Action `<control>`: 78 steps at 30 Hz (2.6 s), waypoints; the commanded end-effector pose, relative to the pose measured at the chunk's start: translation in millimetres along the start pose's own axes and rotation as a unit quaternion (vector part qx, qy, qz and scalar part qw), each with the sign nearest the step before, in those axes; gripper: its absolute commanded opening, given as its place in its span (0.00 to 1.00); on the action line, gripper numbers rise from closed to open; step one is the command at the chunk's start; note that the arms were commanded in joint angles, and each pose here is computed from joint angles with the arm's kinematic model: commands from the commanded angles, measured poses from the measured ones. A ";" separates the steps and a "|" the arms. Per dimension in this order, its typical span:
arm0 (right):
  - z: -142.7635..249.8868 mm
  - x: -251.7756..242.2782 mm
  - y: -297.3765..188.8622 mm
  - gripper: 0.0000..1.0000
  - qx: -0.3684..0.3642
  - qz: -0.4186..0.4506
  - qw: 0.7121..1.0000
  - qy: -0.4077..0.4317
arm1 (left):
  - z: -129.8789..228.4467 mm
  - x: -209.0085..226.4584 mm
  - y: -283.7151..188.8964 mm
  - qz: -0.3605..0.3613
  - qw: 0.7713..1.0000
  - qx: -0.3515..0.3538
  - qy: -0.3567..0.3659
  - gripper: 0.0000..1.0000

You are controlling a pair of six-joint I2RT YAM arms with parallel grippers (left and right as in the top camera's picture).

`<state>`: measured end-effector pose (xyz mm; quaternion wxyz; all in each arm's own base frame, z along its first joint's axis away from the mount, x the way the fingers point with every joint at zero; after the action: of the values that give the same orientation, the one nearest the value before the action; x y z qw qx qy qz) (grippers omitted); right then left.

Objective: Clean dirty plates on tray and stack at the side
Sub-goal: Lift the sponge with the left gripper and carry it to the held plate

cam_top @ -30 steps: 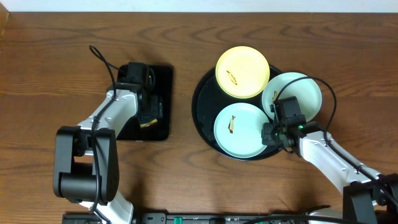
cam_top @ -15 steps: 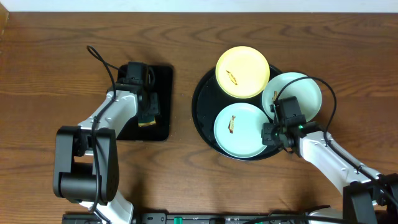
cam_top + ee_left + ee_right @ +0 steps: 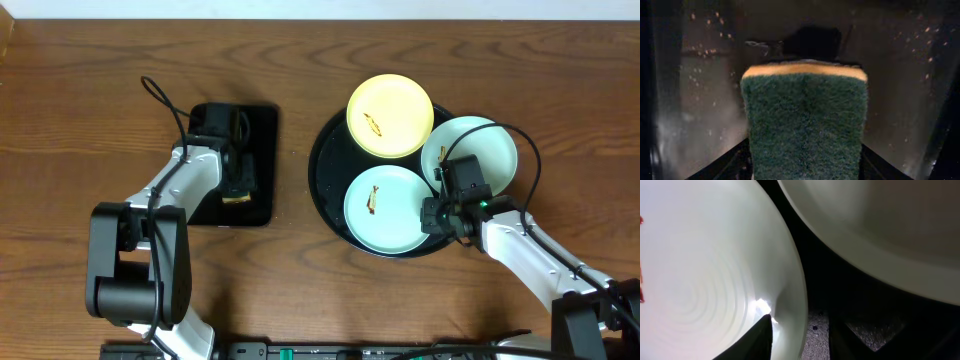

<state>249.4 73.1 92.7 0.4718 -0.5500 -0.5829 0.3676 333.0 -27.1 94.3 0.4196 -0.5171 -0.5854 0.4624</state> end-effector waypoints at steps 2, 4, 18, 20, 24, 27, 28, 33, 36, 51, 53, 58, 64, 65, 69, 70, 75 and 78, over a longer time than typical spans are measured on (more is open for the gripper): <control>2.2 0.3 -1.0 0.22 0.001 0.003 1.000 -0.007 | 11.3 2.0 8.1 -0.007 1.000 0.020 -0.003 0.60; 1.8 0.4 -1.0 0.21 0.000 0.003 1.000 -0.007 | 11.3 2.0 9.1 -0.006 1.000 0.017 -0.004 0.60; 2.3 -0.1 2.3 0.01 -0.012 0.000 1.000 -0.007 | 11.4 2.1 9.4 -0.006 1.000 0.017 -0.004 0.51; 2.1 0.0 2.3 0.01 -0.012 -0.001 1.000 -0.007 | 12.0 2.0 11.8 -0.005 1.000 0.011 -0.004 0.51; 2.1 0.2 2.3 0.01 -0.012 -0.002 1.000 -0.007 | 15.4 2.3 18.9 -0.002 1.000 -0.001 -0.005 0.52; 2.3 0.2 2.3 0.01 -0.011 -0.002 1.000 -0.007 | 14.7 2.1 20.4 -0.001 1.000 -0.010 -0.005 0.19; 2.5 0.5 2.3 0.03 -0.010 -0.004 1.000 -0.007 | 12.5 1.9 18.3 0.000 1.000 -0.015 -0.005 0.08; 3.7 4.1 2.2 0.08 -0.003 -0.026 1.000 -0.008 | -3.5 1.3 -22.5 0.011 0.998 -0.067 -0.009 0.08; 3.2 2.7 2.3 0.10 -0.006 -0.017 1.000 -0.008 | -10.4 3.1 -76.8 0.031 0.988 -0.152 -0.026 0.07; 2.2 1.8 2.3 0.32 -0.010 -0.011 1.000 -0.008 | -7.0 7.8 -145.2 0.040 0.981 -0.187 -0.033 0.07; 2.1 1.9 2.3 0.34 -0.011 -0.011 1.000 -0.008 | -16.4 5.7 -151.6 0.036 0.986 -0.162 -0.019 0.07; 1.1 2.2 2.3 0.01 -0.014 -0.012 1.000 -0.014 | -40.3 -1.6 -151.7 0.033 0.996 -0.083 0.000 0.07; 1.1 2.3 2.3 0.01 -0.014 -0.013 1.000 -0.013 | -45.1 -12.2 -122.9 0.069 0.997 -0.026 0.030 0.07; 1.1 2.2 2.3 0.01 -0.014 -0.012 1.000 -0.013 | -45.6 -12.7 -119.2 0.068 0.997 -0.022 0.034 0.07; 1.1 2.2 2.3 0.01 -0.014 -0.012 1.000 -0.013 | -46.3 -30.1 -124.0 0.143 0.986 -0.032 0.080 0.07; 1.1 2.2 2.3 0.01 -0.014 -0.012 1.000 -0.013 | -46.4 -35.6 -125.0 0.159 0.983 -0.034 0.088 0.07; 1.1 2.2 2.3 0.01 -0.014 -0.012 1.000 -0.013 | -33.9 -98.2 -131.6 0.199 0.959 -0.057 0.195 0.08; 1.1 2.2 2.3 0.01 -0.014 -0.012 1.000 -0.013 | -16.1 -140.7 -135.5 0.207 0.939 -0.066 0.265 0.07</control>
<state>252.0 74.9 91.1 0.4649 -0.5485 -0.5981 0.3539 346.2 -130.7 219.1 0.4062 -0.7131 -0.4110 0.3969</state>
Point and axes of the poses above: each gripper's point midway between its finger pads, its own y axis out along the fingers, its own x axis along the line the jaws close on, z = x × y, the point moved 9 cm from there along -y, back along the fingers
